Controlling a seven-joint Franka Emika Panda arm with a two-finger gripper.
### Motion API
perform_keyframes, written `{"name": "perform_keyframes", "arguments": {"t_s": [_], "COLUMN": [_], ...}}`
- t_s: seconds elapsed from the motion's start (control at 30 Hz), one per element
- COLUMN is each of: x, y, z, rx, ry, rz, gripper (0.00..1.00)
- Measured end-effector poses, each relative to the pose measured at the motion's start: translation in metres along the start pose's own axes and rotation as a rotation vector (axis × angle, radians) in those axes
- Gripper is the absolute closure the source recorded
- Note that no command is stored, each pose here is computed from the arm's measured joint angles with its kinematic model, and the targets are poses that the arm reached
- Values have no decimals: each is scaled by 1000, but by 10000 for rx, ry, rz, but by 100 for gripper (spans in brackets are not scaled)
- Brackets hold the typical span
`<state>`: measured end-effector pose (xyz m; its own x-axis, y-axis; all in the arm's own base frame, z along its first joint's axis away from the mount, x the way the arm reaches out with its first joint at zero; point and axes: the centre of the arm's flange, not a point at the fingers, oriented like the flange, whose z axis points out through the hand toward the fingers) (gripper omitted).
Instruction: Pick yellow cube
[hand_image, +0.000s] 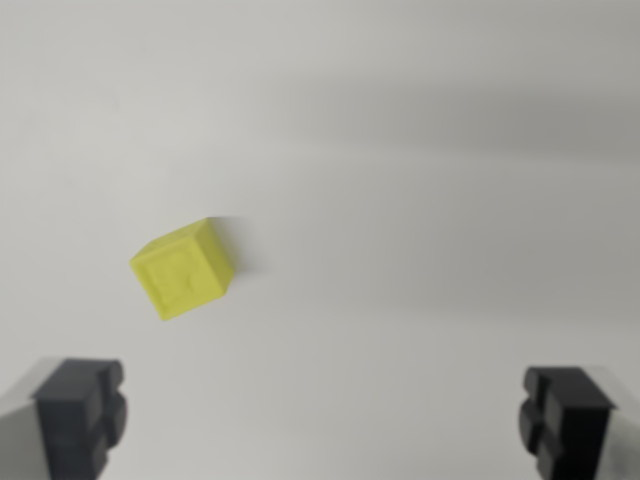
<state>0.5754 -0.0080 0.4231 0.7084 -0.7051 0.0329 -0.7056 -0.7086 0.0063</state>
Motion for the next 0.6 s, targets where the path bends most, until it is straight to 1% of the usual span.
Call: {"name": "perform_keyframes", "arguments": {"t_s": [0.23,0.47,0.6], "x": [-2,-11,-16], "y": [0,-1,-2], "z": [2,18,28], "rx": [-5,7,11], "ry": [-7,-17,-28], "rz": [-109,-409,-583], "gripper": [0,0,0]}}
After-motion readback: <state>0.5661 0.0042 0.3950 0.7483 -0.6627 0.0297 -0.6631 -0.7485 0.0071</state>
